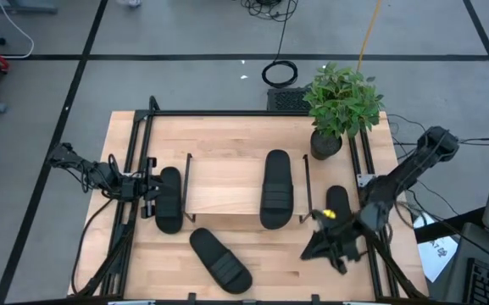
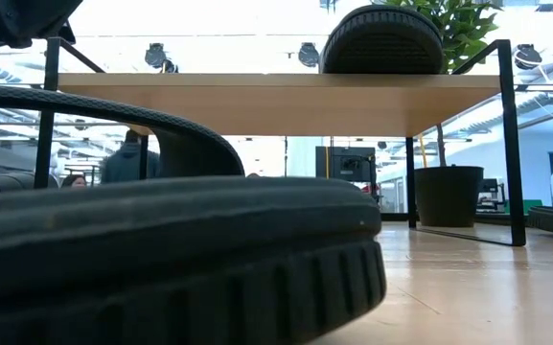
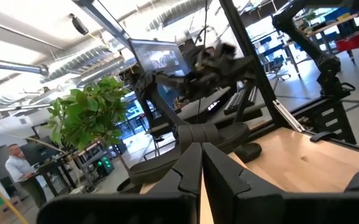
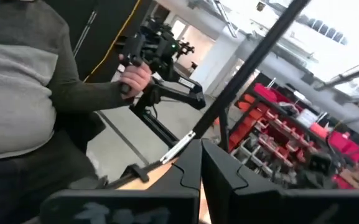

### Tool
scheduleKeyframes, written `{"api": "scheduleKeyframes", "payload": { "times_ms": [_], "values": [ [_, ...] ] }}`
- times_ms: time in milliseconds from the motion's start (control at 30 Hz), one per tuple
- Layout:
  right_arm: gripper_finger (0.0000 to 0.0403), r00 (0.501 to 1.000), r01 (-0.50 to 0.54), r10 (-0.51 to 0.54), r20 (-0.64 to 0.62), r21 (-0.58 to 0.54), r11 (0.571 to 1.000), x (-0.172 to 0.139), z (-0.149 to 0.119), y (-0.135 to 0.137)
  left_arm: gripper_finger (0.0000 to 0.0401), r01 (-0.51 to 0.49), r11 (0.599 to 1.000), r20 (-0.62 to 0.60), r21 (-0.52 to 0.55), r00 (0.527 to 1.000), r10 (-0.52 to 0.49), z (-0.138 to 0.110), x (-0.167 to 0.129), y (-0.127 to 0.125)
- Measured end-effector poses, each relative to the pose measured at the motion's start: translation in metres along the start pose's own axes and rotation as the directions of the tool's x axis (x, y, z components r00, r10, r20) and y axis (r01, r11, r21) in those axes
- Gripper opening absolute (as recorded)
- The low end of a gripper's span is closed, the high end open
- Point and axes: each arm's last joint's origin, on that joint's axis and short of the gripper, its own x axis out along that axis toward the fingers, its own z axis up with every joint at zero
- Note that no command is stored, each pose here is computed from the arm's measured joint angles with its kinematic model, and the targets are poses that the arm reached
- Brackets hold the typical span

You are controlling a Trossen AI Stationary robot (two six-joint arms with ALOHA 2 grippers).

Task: Pick and place slides into the shelf
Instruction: Put the bottom left black slide on the shelf

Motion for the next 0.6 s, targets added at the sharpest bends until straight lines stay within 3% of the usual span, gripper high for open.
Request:
{"api": "scheduleKeyframes", "payload": {
  "times_ms": [333,600],
  "values": [
    [0.0000,0.960,0.128,-0.163,-0.226,-0.161,0.979,0.074,0.036,0.039,0.0002,0.000,1.000,-0.001,-0.003,1.000,0.000,0.000,0.000,0.000],
    [0.0000,0.905,0.200,-0.279,-0.320,-0.258,0.945,0.097,0.053,0.084,0.0020,0.000,1.000,-0.001,-0.003,1.000,0.000,0.000,0.000,0.000]
  ]
}}
